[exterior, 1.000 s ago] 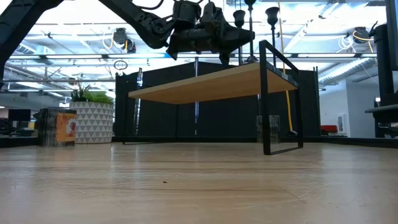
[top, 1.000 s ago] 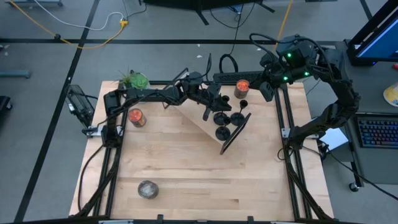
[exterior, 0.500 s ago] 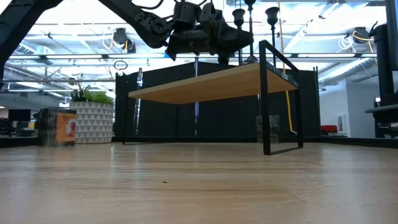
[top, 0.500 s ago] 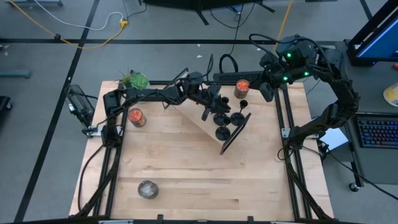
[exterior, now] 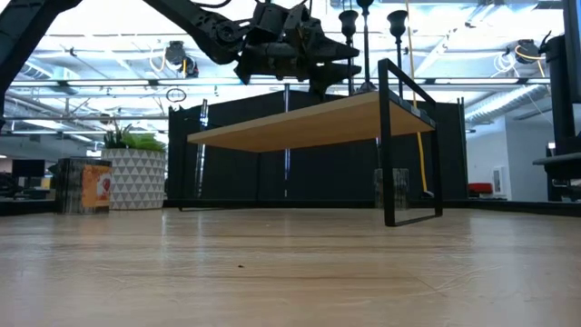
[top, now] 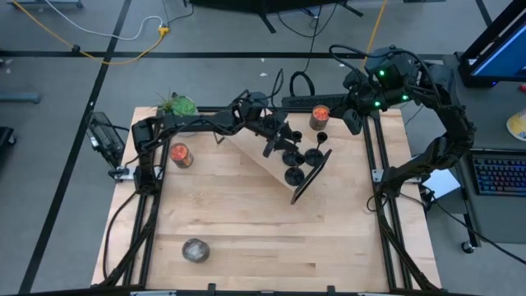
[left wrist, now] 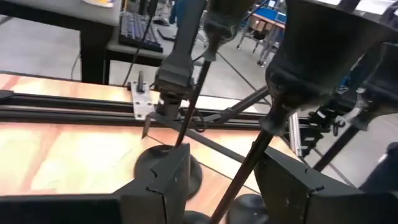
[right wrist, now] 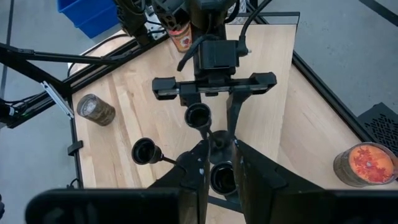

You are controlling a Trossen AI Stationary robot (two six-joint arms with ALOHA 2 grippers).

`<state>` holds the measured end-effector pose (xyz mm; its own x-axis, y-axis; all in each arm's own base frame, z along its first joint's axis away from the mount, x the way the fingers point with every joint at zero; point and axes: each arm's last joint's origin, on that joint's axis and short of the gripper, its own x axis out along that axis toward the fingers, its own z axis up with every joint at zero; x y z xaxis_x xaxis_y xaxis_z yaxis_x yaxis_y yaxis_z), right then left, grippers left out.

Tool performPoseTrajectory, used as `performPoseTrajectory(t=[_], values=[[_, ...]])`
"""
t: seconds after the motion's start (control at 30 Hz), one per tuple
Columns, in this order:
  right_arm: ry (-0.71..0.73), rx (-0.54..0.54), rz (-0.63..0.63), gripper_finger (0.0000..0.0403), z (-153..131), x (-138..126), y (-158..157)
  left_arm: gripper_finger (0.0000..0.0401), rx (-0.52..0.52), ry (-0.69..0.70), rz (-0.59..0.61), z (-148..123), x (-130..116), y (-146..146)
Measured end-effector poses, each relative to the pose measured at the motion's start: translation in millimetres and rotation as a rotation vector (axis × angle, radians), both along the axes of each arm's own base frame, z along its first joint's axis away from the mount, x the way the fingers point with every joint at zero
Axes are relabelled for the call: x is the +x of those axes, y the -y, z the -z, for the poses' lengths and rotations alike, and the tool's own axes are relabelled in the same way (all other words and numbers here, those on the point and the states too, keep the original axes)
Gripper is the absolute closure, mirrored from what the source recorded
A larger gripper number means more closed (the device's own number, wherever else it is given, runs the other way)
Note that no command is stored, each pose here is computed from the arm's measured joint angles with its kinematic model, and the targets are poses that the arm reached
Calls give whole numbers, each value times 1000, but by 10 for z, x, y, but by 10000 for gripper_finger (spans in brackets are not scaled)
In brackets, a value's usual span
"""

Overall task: Pick & Place candle stick holders
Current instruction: Put the black candle holder on the shelf, then put the left orange scented candle on the shelf

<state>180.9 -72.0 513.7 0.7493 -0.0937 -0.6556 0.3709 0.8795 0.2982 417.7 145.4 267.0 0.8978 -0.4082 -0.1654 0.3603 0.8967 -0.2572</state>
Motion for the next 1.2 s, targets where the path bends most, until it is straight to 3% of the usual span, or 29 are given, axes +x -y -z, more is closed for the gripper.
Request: performPoseTrajectory(t=[0.43, 0.67, 1.03, 1.2], values=[[5, 2, -32, 344, -1, 2, -7, 217, -18, -89, -4, -117, -139, 42], [4, -6, -40, 344, -1, -1, -8, 217, -21, -217, -39, -236, -340, 111], [-5, -102, -116, 345, -30, -124, -61, 217, -19, -523, -257, -484, -798, 352], [38, -148, -131, 380, -107, -321, -146, 217, -14, -664, -341, -550, -969, 564]])
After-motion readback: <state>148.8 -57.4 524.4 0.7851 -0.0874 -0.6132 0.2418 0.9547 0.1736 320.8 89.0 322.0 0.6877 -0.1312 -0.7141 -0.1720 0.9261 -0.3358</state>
